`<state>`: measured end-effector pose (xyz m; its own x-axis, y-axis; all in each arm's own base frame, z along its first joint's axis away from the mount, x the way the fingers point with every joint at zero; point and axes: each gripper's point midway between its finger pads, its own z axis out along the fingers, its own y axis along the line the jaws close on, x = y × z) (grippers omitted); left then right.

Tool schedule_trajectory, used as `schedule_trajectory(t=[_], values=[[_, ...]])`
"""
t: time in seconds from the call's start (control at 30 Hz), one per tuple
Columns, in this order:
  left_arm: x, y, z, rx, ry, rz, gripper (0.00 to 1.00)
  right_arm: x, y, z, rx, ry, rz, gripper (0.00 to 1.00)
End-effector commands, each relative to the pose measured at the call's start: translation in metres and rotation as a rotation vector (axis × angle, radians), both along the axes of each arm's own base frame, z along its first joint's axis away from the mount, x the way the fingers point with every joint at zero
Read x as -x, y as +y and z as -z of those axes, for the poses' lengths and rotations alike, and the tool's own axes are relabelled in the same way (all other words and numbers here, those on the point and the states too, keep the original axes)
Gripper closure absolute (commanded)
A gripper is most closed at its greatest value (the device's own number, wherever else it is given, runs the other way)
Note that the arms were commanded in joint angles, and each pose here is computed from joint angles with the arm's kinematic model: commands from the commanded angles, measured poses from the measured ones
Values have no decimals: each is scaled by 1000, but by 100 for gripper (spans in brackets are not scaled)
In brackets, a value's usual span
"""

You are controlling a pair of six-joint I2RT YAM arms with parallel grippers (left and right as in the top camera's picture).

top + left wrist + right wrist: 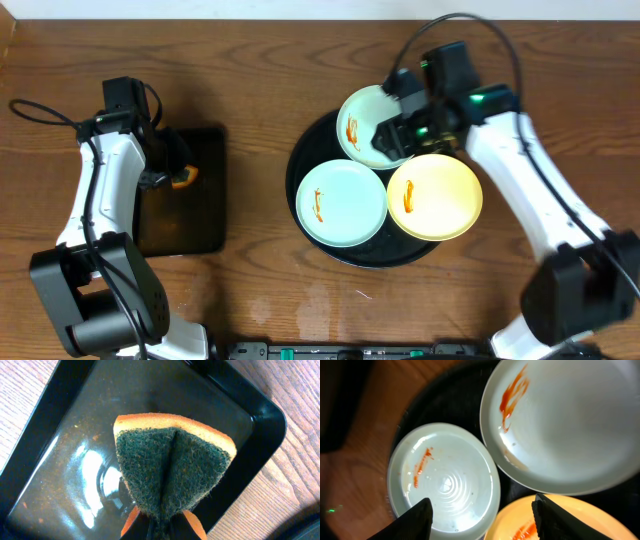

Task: Clean dirty plates on tray and stack at the side
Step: 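Move the right gripper to the top pale green plate and grip its rim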

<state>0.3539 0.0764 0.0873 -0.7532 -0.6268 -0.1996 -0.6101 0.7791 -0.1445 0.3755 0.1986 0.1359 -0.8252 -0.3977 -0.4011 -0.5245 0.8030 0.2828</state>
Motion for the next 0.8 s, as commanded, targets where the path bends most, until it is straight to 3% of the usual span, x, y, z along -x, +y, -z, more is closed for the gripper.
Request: schedule_trajectory(t=[0.0,0.1,0.23,0.77], values=[[-5,0,-13,-12,-39,18,92,3,13,33,78,55,-11,37],[-5,0,-13,-11,-38,19,92,9,14,64,175,107,18,41],[-5,0,-13,-11,-38,18,92,23,9,91,295,174,48,38],[-5,0,-13,-11,-38,18,92,42,1,119,344,253,54,42]])
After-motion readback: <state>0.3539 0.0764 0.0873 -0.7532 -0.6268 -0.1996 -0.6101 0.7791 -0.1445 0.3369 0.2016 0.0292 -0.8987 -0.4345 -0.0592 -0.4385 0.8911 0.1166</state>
